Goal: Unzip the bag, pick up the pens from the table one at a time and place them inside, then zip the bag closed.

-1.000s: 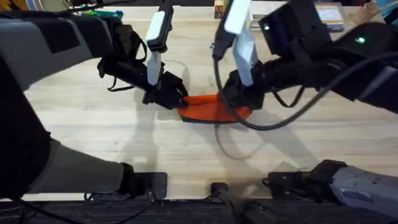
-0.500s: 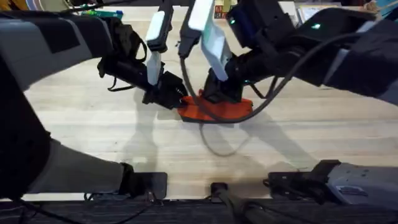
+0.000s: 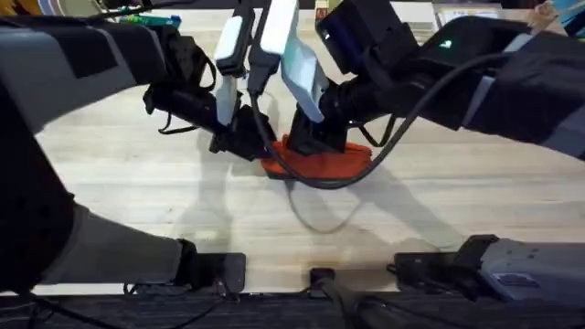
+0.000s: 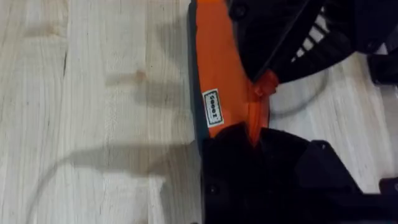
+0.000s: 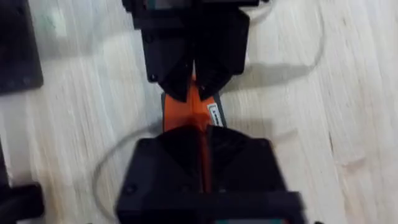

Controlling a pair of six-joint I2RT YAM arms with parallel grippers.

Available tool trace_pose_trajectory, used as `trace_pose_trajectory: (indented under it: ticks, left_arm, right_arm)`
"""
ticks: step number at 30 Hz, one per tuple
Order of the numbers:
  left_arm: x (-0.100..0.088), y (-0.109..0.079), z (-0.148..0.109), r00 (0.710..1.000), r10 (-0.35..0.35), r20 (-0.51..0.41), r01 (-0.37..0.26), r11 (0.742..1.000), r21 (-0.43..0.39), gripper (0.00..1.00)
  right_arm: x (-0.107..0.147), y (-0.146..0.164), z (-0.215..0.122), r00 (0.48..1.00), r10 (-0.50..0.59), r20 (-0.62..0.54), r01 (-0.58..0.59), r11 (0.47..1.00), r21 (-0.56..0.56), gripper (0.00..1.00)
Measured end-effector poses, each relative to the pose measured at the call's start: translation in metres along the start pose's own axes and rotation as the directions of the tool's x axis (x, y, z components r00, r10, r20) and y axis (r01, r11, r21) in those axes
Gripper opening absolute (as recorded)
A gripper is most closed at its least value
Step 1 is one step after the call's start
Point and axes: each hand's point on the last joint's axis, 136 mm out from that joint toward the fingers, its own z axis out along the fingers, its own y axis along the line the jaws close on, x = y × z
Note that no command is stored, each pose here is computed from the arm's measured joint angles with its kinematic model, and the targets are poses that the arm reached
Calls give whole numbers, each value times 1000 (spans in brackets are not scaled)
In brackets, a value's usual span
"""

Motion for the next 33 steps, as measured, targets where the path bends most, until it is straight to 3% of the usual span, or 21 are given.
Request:
trace_pose_trajectory:
  ticks: [3, 6, 7, 22, 24, 28, 29, 33]
  left_arm:
    - [0, 0, 0, 1000, 0, 0, 0, 1000, 0, 42]
    - [0, 0, 0, 1000, 0, 0, 0, 1000, 0, 42]
    - [0, 0, 0, 1000, 0, 0, 0, 1000, 0, 42]
    - [0, 1, 0, 1000, 6, 0, -6, 1000, -5, 43]
    - [0, 2, 0, 1000, 11, 0, -11, 1000, -7, 199]
    - [0, 3, 0, 1000, 13, -1, -13, 1000, -9, 830]
    - [0, 3, 0, 1000, 10, -1, -10, 1000, -9, 945]
    - [0, 4, 0, 1000, 15, -1, -15, 1000, -13, 992]
  right_arm:
    - [6, 0, -3, 999, 5, -37, -5, 1000, 7, 447]
    - [15, 3, -11, 997, 13, -82, -12, 1000, 11, 881]
    - [16, 5, -14, 996, 11, -89, -10, 1000, 11, 964]
    - [21, 15, -49, 995, 11, -101, -7, 999, 37, 996]
    - [21, 14, -52, 995, 9, -98, -5, 999, 43, 996]
    - [22, 15, -55, 995, 10, -98, -6, 999, 45, 996]
    - [23, 16, -56, 994, 14, -105, -9, 999, 43, 996]
    - [28, 16, -60, 992, 30, -127, -25, 999, 38, 995]
